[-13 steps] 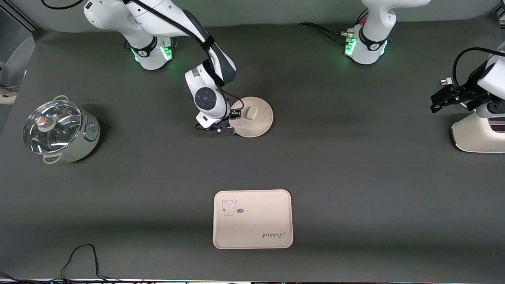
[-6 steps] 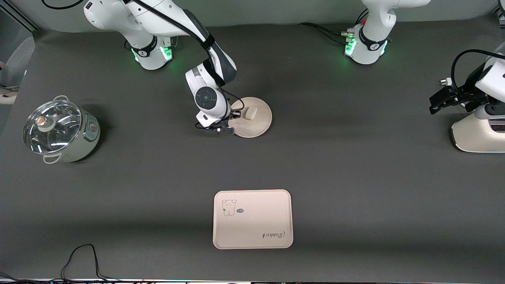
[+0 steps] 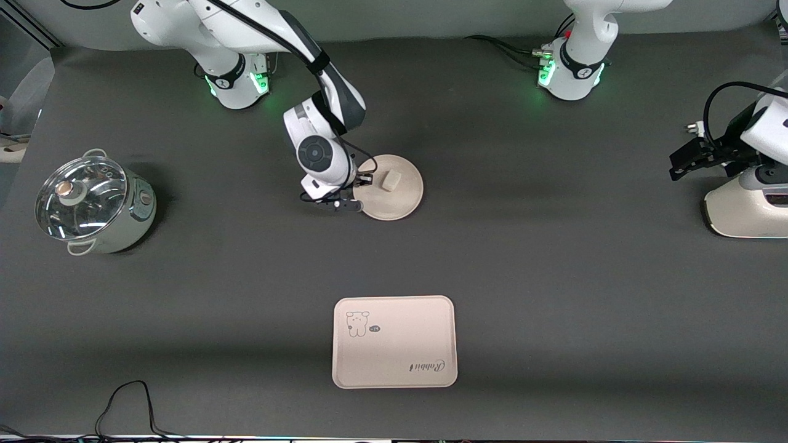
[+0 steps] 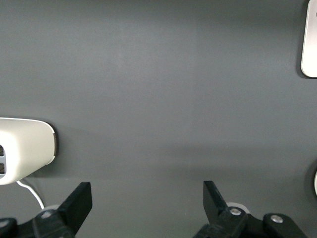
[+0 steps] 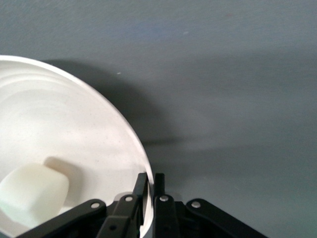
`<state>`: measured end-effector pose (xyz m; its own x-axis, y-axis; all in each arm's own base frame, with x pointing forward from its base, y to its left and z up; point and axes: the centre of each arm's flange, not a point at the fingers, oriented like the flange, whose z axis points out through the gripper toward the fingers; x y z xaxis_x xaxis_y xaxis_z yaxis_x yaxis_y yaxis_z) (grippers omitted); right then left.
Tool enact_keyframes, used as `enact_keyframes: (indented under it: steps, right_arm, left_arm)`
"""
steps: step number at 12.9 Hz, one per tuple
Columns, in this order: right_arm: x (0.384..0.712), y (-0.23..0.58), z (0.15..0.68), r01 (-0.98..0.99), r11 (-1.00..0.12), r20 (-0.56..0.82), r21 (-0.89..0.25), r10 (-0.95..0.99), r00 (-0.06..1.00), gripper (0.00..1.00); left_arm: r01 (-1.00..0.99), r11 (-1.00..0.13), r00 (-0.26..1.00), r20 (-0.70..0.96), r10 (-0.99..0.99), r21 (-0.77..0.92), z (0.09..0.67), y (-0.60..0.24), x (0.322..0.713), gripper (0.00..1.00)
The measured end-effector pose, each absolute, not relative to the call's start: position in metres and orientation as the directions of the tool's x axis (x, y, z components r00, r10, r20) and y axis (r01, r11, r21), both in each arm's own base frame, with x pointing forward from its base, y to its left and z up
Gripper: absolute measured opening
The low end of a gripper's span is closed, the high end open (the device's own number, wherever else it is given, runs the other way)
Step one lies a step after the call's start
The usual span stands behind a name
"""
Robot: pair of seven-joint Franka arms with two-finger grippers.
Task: Place bun in plate and plate on tray
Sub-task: 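Grasp the plate rim with the right gripper and lift it, then carry the plate with the right gripper onto the cream tray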
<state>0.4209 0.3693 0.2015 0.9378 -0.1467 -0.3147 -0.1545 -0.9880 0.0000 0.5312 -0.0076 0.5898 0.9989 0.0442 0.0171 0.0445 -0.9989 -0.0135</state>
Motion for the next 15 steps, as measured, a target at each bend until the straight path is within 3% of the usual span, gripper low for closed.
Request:
enact_keyframes:
  steps: [9, 15]
  right_arm:
    - [0.490, 0.357, 0.274, -0.209, -0.978, -0.330, -0.029, -0.188, 0.925, 0.04]
    - [0.553, 0.326, 0.328, -0.258, -0.960, -0.265, -0.113, -0.221, 0.939, 0.04]
  left_arm:
    - [0.041, -0.999, 0.999, 0.015, 0.041, -0.014, 0.588, -0.009, 0.533, 1.00]
    - [0.038, -0.999, 0.999, 0.017, 0.038, -0.015, 0.589, -0.011, 0.535, 1.00]
